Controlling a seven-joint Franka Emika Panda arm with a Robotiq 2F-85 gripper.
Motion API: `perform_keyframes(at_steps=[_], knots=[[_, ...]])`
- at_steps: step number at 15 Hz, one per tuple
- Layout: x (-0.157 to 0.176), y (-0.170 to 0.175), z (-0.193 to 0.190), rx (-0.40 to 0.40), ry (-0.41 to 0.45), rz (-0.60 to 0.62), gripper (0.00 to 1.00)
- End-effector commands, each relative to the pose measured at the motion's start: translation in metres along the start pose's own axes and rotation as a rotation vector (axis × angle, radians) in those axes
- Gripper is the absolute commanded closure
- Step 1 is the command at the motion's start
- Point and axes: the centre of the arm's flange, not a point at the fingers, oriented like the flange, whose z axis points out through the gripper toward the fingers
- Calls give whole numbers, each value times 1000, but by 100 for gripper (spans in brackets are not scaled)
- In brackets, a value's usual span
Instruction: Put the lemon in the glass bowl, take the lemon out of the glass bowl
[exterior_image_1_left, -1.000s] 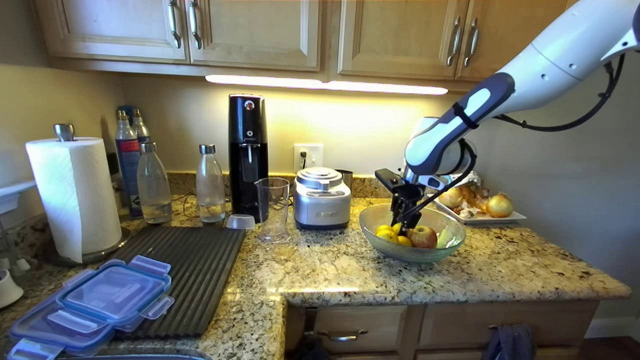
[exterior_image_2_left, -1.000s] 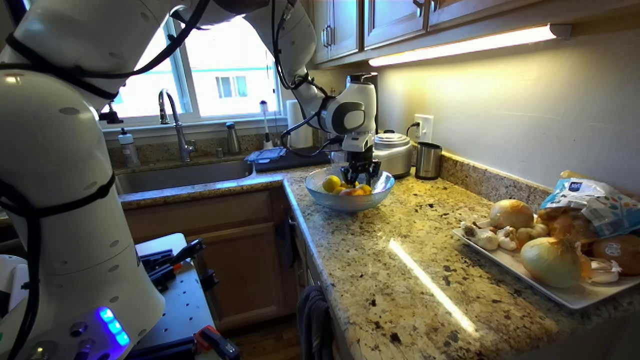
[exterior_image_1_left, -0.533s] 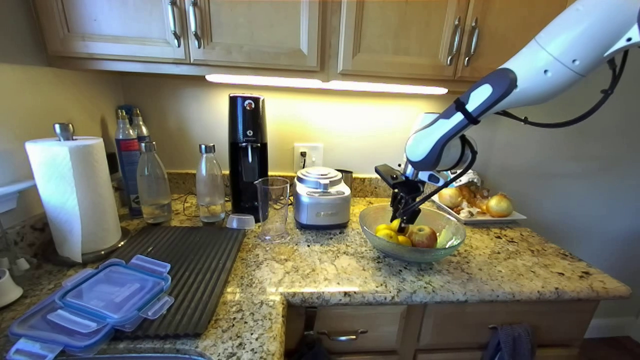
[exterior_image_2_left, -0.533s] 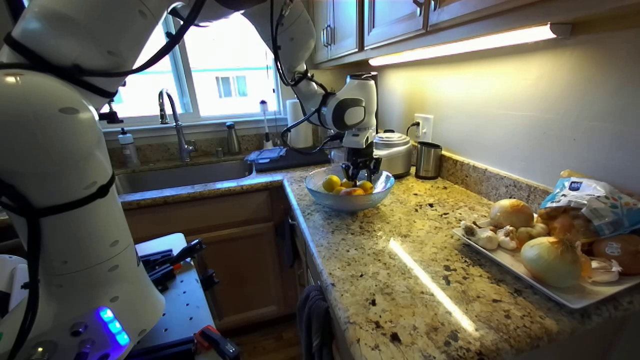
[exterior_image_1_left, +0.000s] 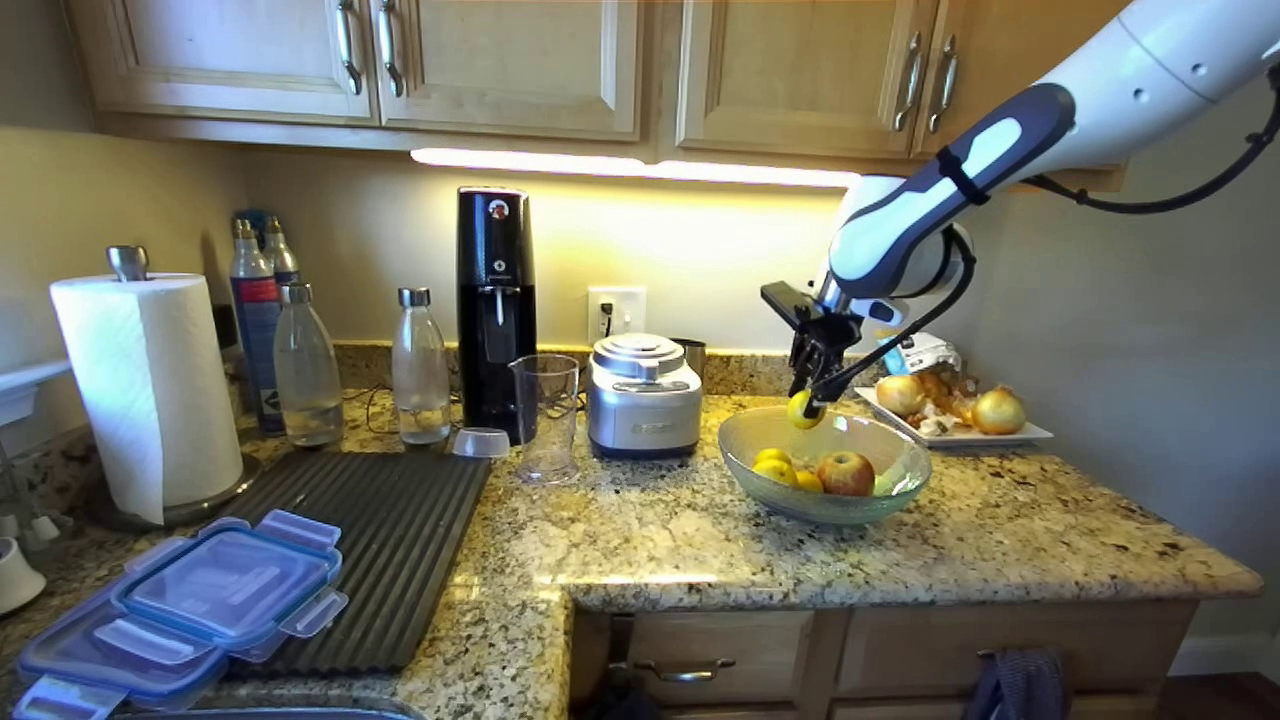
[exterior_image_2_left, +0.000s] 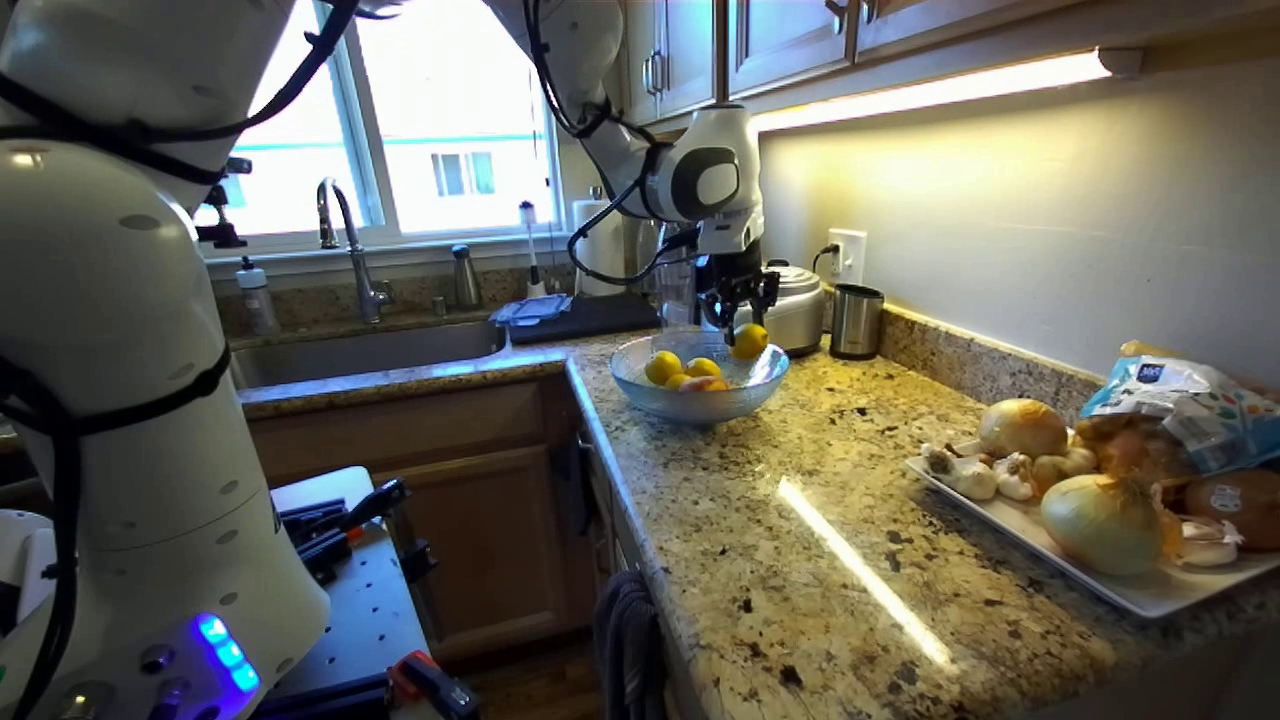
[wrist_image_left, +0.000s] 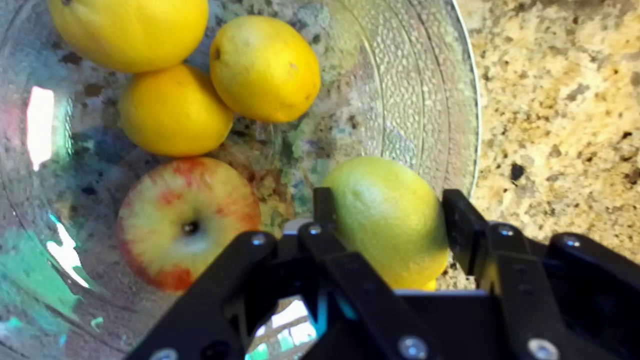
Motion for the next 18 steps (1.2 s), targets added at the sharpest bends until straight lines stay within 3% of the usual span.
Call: perform_keyframes(at_steps=[1, 9, 18], knots=[[29, 7, -44, 60, 62, 24, 69], [113, 1, -77, 123, 173, 163, 69], [185, 34, -24, 8, 213, 338, 69]])
